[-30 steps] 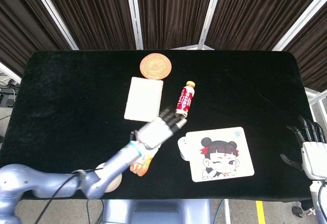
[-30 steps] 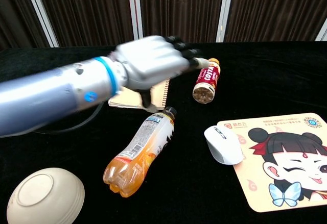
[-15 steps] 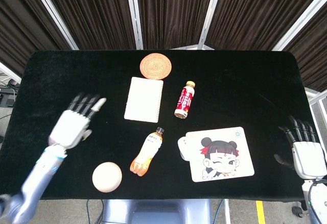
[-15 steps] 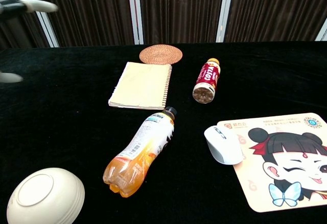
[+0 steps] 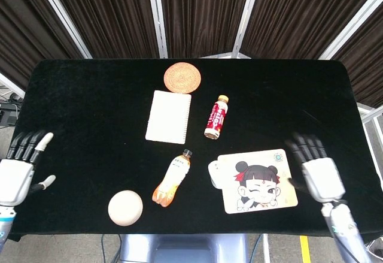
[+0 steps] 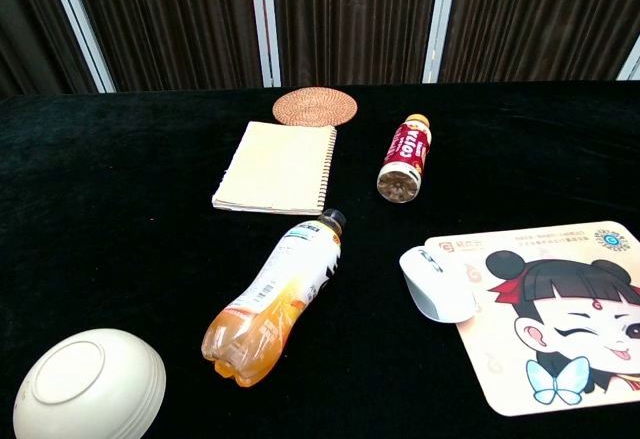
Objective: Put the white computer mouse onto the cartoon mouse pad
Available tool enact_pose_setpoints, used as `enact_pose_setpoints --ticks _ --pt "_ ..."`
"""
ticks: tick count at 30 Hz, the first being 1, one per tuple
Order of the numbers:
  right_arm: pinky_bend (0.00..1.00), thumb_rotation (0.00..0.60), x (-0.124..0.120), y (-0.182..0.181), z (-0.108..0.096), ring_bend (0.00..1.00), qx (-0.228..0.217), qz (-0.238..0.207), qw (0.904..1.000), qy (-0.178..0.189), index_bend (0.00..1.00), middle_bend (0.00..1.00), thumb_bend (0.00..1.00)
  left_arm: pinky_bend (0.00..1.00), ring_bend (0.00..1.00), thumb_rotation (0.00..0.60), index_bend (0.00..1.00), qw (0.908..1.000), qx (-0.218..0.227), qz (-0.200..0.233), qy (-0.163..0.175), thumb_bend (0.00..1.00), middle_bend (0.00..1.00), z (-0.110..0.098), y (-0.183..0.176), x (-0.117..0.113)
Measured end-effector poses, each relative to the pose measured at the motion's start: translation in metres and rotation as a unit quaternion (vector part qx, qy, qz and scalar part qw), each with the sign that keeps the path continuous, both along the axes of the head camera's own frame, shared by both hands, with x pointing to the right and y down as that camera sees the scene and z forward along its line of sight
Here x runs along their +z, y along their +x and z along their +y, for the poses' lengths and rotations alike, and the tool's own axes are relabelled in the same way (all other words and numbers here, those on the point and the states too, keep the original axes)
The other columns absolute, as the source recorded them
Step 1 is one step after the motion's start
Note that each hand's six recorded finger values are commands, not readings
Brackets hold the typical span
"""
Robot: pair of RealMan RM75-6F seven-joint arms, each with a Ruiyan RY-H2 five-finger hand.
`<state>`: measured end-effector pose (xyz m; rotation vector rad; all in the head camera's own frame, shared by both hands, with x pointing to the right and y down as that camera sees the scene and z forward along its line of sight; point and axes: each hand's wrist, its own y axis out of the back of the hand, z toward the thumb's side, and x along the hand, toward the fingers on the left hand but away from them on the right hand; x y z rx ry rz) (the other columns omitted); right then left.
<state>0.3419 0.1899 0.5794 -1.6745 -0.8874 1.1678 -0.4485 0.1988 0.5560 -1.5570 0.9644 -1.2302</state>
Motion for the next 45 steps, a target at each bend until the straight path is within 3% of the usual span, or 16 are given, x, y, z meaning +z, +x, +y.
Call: enact_pose_setpoints --ticks 6,10,16,31,45 --pt "0.00 0.600 0.014 -0.066 -0.008 0.00 -0.093 -0.038 0.9948 -0.016 0.10 0.00 0.00 0.00 0.00 0.600 0.00 0.9998 -0.020 0.001 0.000 0.09 0.00 -0.003 -0.014 0.000" --pt "0.00 0.600 0.024 -0.102 -0.010 0.00 -0.158 -0.054 0.9857 -0.018 0.10 0.00 0.00 0.00 0.00 0.600 0.00 0.9995 -0.031 0.002 -0.003 0.09 0.00 -0.004 -0.022 0.001" --pt "0.00 0.600 0.046 -0.128 -0.011 0.00 -0.212 -0.056 0.9754 -0.028 0.13 0.00 0.00 0.00 0.00 0.600 0.00 0.9988 -0.049 -0.005 -0.010 0.09 0.00 -0.007 -0.035 0.005" --pt "0.00 0.600 0.099 -0.131 -0.013 0.00 -0.226 -0.054 0.9705 -0.065 0.23 0.03 0.00 0.00 0.00 0.600 0.00 0.9969 -0.075 -0.016 -0.018 0.09 0.00 -0.014 -0.051 0.014" --pt "0.00 0.600 0.119 -0.136 0.000 0.00 -0.241 -0.056 0.9649 -0.088 0.25 0.03 0.01 0.00 0.00 0.600 0.00 0.9960 -0.085 -0.021 -0.020 0.09 0.00 -0.017 -0.057 0.016"
